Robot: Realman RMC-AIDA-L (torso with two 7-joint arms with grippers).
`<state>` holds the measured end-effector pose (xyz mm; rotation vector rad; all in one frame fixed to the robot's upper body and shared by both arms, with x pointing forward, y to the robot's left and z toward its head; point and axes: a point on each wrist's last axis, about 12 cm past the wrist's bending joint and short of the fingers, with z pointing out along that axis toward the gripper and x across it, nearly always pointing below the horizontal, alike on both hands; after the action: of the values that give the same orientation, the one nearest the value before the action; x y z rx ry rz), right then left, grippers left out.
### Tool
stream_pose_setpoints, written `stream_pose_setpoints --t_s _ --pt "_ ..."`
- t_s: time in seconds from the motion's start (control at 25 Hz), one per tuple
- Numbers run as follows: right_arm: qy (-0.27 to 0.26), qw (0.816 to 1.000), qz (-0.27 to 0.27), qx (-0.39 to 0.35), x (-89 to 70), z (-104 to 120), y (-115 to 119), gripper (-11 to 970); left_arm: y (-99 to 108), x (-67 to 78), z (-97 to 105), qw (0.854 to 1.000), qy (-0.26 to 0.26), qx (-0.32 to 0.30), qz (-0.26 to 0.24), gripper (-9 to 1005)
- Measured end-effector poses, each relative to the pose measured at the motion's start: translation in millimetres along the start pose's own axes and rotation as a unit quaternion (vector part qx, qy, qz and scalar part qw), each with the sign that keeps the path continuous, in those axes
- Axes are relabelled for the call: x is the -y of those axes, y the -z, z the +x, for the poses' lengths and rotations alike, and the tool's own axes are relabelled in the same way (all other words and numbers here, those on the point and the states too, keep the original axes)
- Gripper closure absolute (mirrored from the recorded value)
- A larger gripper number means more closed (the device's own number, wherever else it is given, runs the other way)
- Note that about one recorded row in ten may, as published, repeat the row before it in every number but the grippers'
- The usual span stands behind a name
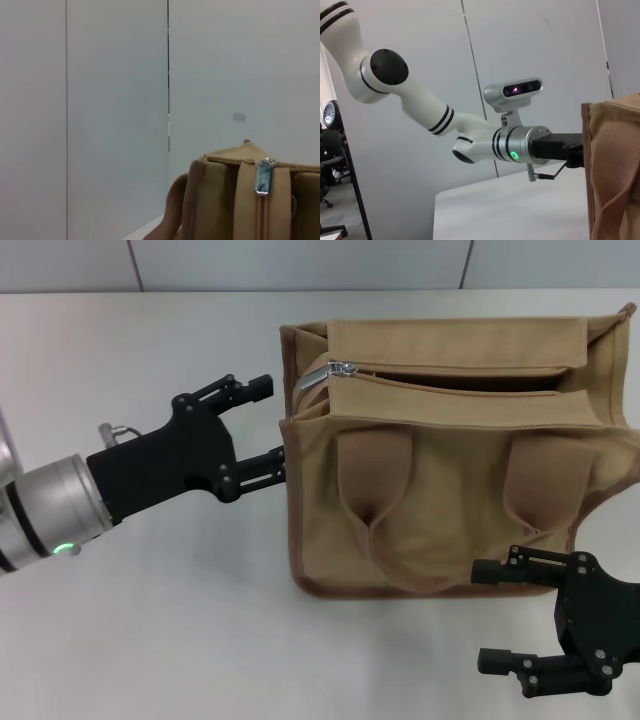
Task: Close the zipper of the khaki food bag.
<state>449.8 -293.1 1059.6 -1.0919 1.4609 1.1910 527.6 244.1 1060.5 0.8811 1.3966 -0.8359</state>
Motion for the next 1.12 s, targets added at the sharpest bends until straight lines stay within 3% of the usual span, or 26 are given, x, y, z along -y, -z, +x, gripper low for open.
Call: stream_pose_setpoints --t_s 0.48,0.92,1.12 --pt "0.000 1.000 0.000 0.000 0.0 -0.1 0.3 143 -6.6 -2.6 -1.6 1.000 0.005 0.002 -0.004 308" --pt "0.001 1.000 -0.003 0.003 -0.6 -1.0 1.1 144 -6.7 -2.7 -2.1 1.000 0.006 0.005 -0.005 779" --pt "0.001 1.000 -0.003 0.003 -0.6 -1.1 1.1 144 -6.0 -2.5 -2.7 1.000 0.006 0.007 -0.003 889"
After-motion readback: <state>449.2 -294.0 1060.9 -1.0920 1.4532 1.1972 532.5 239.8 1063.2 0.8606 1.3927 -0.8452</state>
